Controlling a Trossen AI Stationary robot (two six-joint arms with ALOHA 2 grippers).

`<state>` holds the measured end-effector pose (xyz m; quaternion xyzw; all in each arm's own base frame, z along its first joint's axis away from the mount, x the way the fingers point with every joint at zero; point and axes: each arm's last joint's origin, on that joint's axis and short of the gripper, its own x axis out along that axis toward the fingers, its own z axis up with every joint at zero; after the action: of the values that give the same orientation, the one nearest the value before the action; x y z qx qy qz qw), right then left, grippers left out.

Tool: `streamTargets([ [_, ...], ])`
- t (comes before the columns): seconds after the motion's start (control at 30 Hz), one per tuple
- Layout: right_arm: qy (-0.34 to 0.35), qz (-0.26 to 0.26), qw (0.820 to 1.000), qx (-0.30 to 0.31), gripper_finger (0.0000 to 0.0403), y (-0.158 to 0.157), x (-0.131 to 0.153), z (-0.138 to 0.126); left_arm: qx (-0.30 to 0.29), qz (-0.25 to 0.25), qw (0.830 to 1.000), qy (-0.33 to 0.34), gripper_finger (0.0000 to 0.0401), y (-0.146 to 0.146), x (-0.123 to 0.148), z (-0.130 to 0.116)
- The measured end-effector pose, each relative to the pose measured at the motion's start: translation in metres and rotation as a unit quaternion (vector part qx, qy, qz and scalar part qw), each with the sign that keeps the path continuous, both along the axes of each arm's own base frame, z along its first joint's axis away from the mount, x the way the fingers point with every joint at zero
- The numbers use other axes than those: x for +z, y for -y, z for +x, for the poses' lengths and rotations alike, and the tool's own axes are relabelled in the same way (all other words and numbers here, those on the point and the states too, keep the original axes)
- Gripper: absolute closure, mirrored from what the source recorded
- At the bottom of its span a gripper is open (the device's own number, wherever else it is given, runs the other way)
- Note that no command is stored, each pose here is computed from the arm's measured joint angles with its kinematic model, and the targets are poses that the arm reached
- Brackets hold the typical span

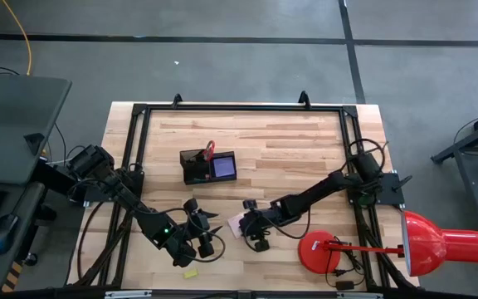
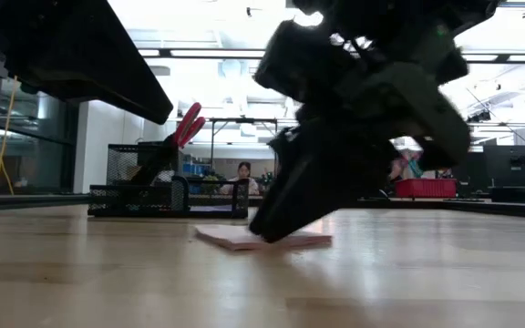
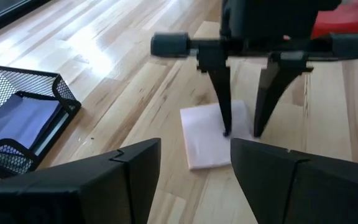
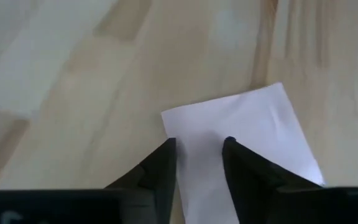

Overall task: Pick and place office supplies into organizer
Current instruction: Put the pink sticky note into the desk organizer

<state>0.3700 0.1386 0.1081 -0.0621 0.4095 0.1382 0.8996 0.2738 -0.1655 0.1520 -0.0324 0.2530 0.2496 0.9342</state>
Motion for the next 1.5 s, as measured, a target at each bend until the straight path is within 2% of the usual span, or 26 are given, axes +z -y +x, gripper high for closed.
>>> streamTargets([
  [0.13, -0.002, -0.035, 0.999, -0.006, 0.0245, -0.001, 0.013, -0.007, -0.006, 0.000, 1.000, -0.005, 0.0219, 0.000, 0.000, 0.000],
  [0.27, 0.007, -0.042, 0.999, -0.012, 0.0225, 0.001, 0.026, -0.010, -0.026, -0.007, 0.999, -0.022, 0.0219, 0.001, -0.001, 0.000],
  [0.43, 0.010, -0.052, 0.999, -0.009, 0.0219, 0.002, 0.029, -0.010, -0.026, -0.005, 0.999, -0.024, 0.0219, 0.001, -0.002, 0.000],
  [0.67, 0.018, -0.124, 0.991, -0.055, 0.0219, 0.011, 0.030, -0.010, -0.024, -0.001, 0.999, -0.026, 0.0219, 0.001, -0.003, 0.000],
  [0.73, 0.013, -0.119, 0.991, -0.067, 0.0219, 0.017, 0.030, -0.009, -0.024, -0.001, 0.999, -0.026, 0.0219, 0.001, -0.003, 0.000],
  [0.87, -0.022, -0.064, 0.995, -0.073, 0.0219, 0.033, 0.027, -0.006, -0.024, -0.001, 0.999, -0.025, 0.0219, 0.001, -0.003, 0.000],
  [1.07, -0.011, -0.083, 0.996, -0.029, 0.0218, 0.039, 0.028, -0.002, -0.024, -0.001, 0.999, -0.025, 0.0219, 0.001, -0.003, 0.000],
  [1.2, -0.009, -0.056, 0.998, 0.009, 0.0217, 0.038, 0.029, -0.001, -0.024, -0.001, 0.999, -0.025, 0.0219, 0.001, -0.003, 0.000],
  [1.37, 0.025, -0.016, 0.998, 0.052, 0.0217, 0.034, 0.035, 0.004, -0.023, 0.000, 0.999, -0.025, 0.0219, 0.001, -0.003, 0.000],
  [1.5, 0.033, -0.001, 0.998, 0.056, 0.0217, 0.039, 0.036, 0.007, -0.023, 0.000, 0.999, -0.024, 0.0219, 0.001, -0.003, 0.000],
])
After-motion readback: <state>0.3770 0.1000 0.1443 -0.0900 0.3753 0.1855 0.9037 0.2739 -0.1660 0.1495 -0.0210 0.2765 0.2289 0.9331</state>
